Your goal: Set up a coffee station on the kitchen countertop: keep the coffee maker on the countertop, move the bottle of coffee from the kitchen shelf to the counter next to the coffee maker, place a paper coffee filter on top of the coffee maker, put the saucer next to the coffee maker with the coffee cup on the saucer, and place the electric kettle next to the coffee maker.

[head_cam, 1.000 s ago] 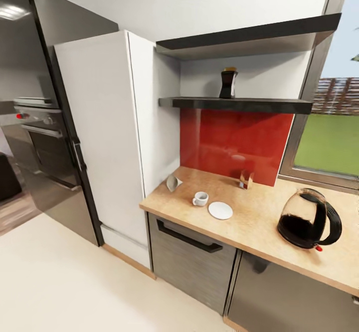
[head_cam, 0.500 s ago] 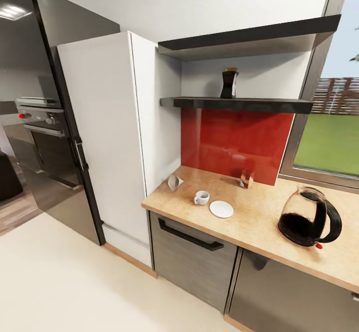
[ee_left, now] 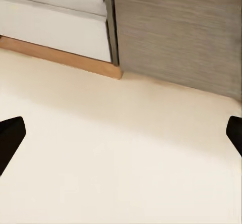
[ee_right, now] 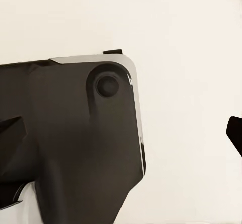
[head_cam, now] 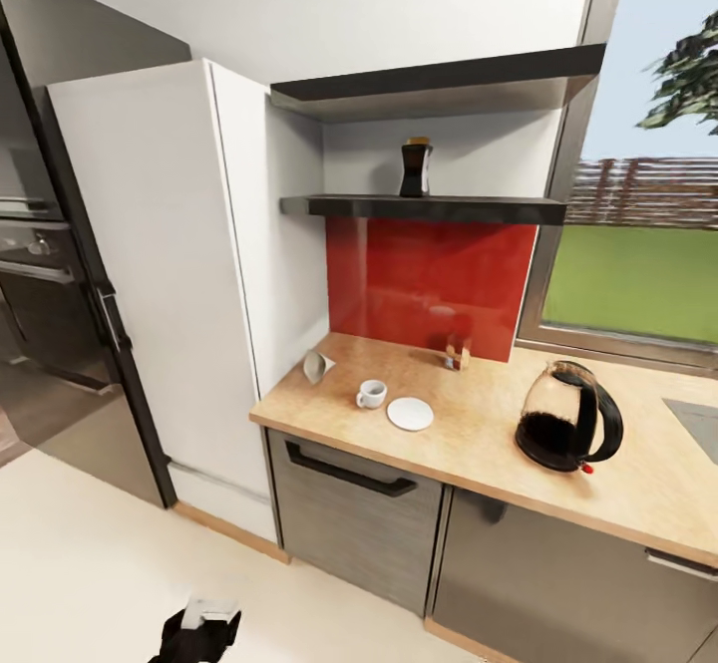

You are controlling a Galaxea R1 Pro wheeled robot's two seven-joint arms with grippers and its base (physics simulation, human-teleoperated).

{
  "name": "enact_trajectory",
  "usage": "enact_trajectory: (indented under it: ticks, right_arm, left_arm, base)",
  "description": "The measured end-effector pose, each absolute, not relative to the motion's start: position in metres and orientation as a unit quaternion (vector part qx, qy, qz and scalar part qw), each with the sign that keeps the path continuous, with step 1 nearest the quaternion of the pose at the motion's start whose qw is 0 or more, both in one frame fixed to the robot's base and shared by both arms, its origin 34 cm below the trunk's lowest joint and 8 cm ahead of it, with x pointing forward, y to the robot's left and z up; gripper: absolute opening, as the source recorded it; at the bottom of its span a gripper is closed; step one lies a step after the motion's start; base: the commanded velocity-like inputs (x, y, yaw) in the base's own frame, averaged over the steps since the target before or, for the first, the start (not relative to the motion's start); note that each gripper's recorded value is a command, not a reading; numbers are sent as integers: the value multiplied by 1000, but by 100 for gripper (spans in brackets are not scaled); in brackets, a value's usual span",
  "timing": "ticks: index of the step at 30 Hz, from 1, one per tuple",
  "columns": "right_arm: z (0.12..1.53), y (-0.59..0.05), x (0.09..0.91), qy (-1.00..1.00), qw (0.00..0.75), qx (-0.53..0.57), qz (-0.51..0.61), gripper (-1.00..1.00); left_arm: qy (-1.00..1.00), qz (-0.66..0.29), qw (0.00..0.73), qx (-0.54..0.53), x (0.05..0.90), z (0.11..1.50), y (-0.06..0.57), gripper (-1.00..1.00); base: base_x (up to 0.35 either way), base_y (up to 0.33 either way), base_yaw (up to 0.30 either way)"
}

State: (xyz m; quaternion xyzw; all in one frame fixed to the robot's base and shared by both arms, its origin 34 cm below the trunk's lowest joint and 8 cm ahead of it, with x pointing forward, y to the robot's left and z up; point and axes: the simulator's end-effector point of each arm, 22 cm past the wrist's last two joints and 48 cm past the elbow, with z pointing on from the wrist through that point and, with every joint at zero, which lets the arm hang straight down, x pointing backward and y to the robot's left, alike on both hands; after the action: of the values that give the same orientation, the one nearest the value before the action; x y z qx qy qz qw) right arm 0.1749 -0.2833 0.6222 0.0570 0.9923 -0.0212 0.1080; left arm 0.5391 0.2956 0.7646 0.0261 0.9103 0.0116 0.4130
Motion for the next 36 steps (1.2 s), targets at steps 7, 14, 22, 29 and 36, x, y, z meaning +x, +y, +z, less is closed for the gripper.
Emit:
enact_trajectory:
  ticks: [7,14,22,29,36]
  right_arm:
    - [622,-283,175,992,108,57,-21,100]
    - [622,-283,176,992,109,57,-21,100]
    - [623,-283,177,992,110,57,-21,100]
    - [623,-284,178,992,111,57,-21,100]
    - [623,-285,179,992,113,53,-22,100]
  left_arm:
    - [891,-35,449,53,612,830,274,100]
    - [868,-96,479,94,674,909,251,100]
    - [848,-189,472,151,721,1008,235,100]
    - [822,-184,517,155,755,1075,245,100]
    - [824,-24,564,42,781,1075,329,100]
  base:
    - [0,0,-291]
    - [0,0,-291]
    - [0,0,-291]
    - [0,0,-262]
    - [0,0,-19]
